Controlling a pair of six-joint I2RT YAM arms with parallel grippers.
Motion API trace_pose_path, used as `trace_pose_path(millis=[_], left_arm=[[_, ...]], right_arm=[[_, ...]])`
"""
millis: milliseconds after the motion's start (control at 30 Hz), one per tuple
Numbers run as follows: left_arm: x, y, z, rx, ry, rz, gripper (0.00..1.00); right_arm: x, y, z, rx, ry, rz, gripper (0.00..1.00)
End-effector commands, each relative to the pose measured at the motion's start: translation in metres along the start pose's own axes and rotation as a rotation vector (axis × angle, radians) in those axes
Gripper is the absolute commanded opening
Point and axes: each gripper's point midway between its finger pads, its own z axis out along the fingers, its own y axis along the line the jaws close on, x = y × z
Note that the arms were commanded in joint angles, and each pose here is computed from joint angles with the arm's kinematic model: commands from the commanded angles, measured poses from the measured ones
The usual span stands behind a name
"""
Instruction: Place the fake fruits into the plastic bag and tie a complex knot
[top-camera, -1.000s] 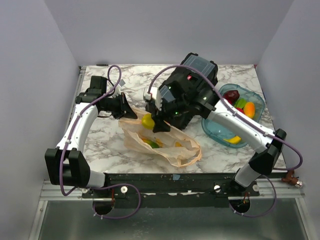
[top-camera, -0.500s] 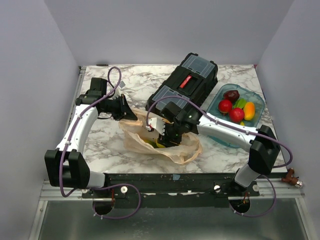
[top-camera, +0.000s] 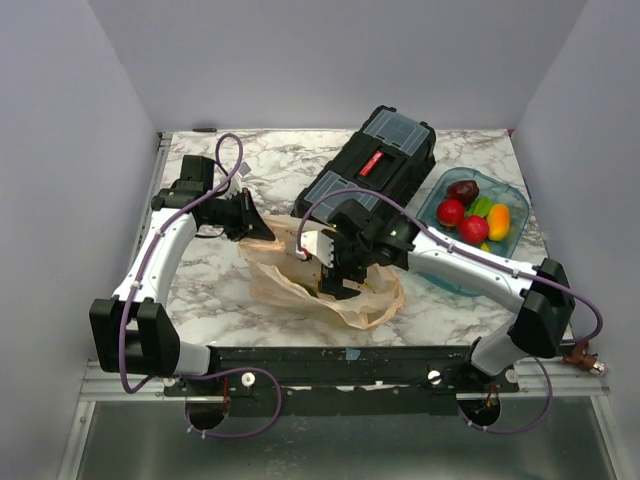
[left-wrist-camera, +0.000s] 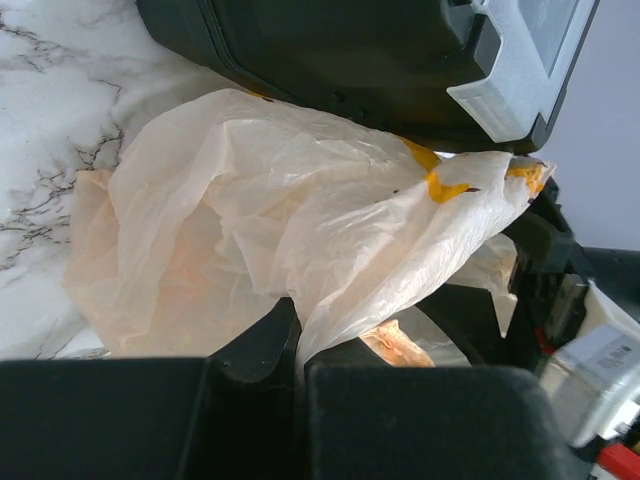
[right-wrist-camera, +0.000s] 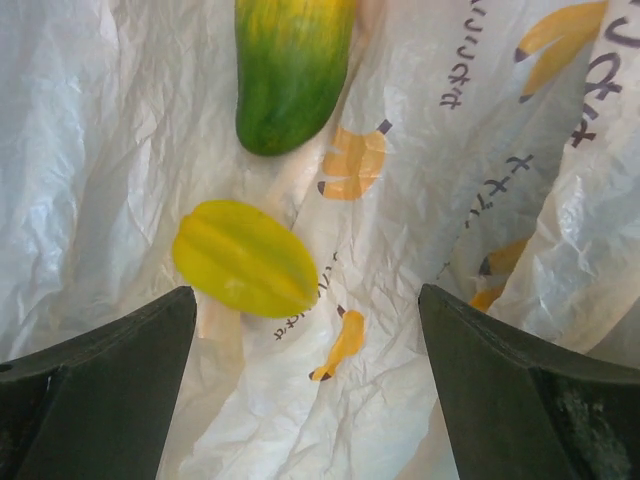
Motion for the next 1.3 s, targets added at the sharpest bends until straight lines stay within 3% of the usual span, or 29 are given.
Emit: trace_pose_path(millis=[0, 200, 333, 433, 600, 867, 1033, 1267], left_arm=[[-0.008, -0.008, -0.004, 0.022, -0.017, 0.033, 0.00], [-0.007, -0.005, -0.004, 0.014, -0.015, 0.040, 0.00], [-0.009, -0.004, -0.003, 0.011, -0.012, 0.042, 0.00], [-0.010, -0.005, -0.003, 0.013, -0.012, 0.047, 0.00], [-0.011, -0.005, -0.002, 0.013, -0.010, 0.049, 0.00], [-0.013, -0.005, -0.003, 0.012, -0.002, 0.058, 0.00], [-0.011, -0.003, -0.001, 0.014, 0.001, 0.050, 0.00], [-0.013, -0.004, 0.000, 0.021, 0.001, 0.045, 0.00]], right_arm=[[-0.041, -0.010, -0.041, 0.080, -0.137, -0.047, 0.96], [-0.108, -0.026, -0.117, 0.157, -0.390, 0.023, 0.96], [-0.110, -0.069, -0.159, 0.217, -0.473, 0.181, 0.96], [-0.067, -0.119, -0.182, 0.296, -0.456, 0.341, 0.96], [0.044, -0.173, -0.218, 0.426, -0.368, 0.570, 0.96], [0.248, -0.175, -0.211, 0.564, 0.018, 0.768, 0.98], [0.308, -0.176, -0.193, 0.644, 0.216, 0.794, 0.99], [0.347, -0.194, -0.158, 0.635, 0.287, 0.811, 1.00]])
